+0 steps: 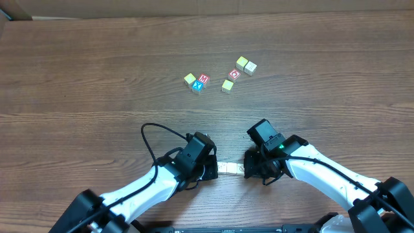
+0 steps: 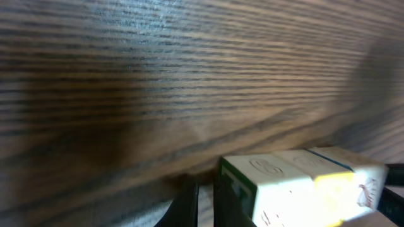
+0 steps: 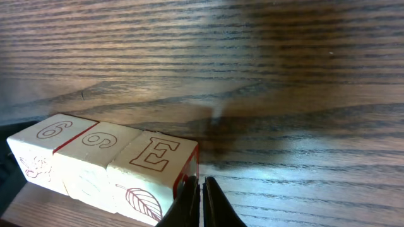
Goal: Flip 3 blocks
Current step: 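Squeeze the three-block row between the left and right grippers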
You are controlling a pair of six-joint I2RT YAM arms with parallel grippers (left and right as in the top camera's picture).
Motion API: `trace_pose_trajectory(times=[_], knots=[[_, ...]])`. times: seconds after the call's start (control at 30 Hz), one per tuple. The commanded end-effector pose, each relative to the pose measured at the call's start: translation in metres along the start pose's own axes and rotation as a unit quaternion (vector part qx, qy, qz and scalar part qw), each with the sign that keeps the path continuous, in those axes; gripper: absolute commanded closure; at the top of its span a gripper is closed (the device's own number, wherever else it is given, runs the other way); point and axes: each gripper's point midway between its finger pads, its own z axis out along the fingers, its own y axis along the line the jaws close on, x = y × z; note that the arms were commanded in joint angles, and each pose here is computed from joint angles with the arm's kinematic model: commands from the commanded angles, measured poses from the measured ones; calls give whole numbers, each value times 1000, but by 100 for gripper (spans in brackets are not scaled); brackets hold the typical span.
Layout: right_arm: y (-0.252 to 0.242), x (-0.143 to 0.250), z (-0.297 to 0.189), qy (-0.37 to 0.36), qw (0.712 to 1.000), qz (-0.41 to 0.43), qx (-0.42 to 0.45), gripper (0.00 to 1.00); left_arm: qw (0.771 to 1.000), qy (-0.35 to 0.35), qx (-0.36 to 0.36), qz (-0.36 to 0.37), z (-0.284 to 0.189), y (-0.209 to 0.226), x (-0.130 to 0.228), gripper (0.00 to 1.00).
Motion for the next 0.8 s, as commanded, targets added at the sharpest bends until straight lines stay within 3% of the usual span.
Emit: trace_pose_trajectory(times=[0.0,0.3,0.77], knots=[[0,2,1,1,1000,0,0,94,1000,13,18,-12,5,-6,2,96],[-2,5,1,8,1000,3,4,95,1000,3,29,0,5,-12,-4,96],[3,10,1,22,1000,19,-10,96,998,67,1,-2,-4,-4,14,96]])
